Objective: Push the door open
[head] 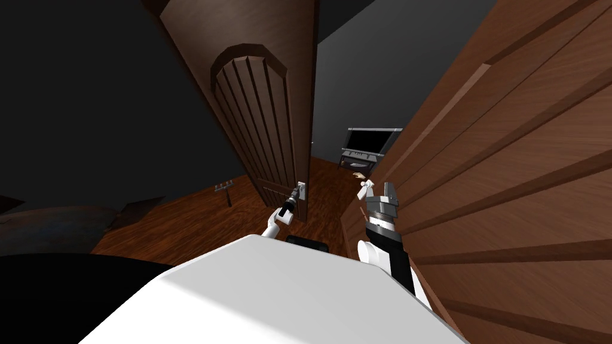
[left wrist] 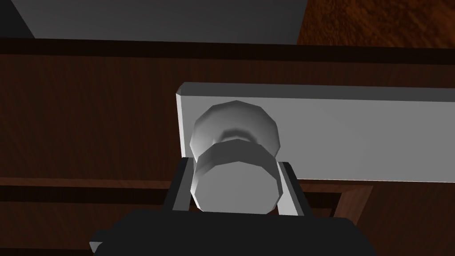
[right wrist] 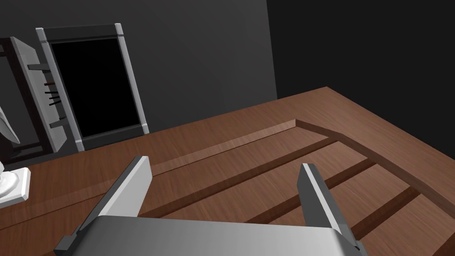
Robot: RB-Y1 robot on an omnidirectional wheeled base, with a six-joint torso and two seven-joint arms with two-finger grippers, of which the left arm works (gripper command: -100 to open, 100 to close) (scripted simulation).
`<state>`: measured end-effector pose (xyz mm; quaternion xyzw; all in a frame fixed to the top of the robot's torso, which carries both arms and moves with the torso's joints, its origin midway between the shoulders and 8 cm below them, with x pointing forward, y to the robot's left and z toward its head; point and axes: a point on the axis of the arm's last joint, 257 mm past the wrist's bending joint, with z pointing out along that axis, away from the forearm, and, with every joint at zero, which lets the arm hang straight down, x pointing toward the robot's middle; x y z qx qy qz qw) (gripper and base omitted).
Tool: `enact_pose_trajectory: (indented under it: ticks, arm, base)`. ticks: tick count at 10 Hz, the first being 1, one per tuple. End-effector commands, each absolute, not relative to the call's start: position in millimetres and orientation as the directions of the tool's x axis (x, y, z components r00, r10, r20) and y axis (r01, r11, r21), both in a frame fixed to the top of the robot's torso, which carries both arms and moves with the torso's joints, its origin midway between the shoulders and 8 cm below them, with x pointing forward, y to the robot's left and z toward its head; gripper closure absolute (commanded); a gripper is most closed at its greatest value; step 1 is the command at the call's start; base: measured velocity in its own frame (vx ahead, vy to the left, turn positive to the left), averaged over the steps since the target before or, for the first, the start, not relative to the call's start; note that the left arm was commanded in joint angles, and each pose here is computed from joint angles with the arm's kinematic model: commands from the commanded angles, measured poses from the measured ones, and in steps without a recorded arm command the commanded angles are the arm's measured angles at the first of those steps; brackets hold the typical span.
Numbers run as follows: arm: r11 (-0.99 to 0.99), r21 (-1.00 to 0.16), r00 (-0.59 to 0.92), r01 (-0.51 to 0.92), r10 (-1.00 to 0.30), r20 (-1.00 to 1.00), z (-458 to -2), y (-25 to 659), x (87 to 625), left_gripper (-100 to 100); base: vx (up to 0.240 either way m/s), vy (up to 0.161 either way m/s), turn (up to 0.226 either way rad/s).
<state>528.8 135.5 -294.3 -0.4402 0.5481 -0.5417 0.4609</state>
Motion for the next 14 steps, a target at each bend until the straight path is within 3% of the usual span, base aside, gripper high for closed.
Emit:
enact_pose_trajectory:
  ticks: [1, 4, 8, 9, 14]
  arm:
    - [0.027, -1.000, -0.188, 0.010, -0.982, -0.028, -297, 136, 527, 100]
    - [0.027, -1.000, -0.188, 0.010, -0.982, -0.028, -297, 136, 527, 100]
    - [0.074, -0.997, -0.180, 0.008, -0.981, -0.074, -302, 150, 530, 100]
    - [0.064, -0.998, -0.198, 0.003, -0.978, -0.063, -304, 142, 525, -100]
    - [0.041, -0.999, -0.224, 0.002, -0.974, -0.041, -301, 125, 520, -100]
  base:
    - [-0.028, 0.008, -0.003]
    - [-0.010, 0.002, 0.002]
    - [0.181, 0.030, 0.181]
    - [-0.055, 0.026, 0.025]
    - [-0.218, 0.026, -0.023]
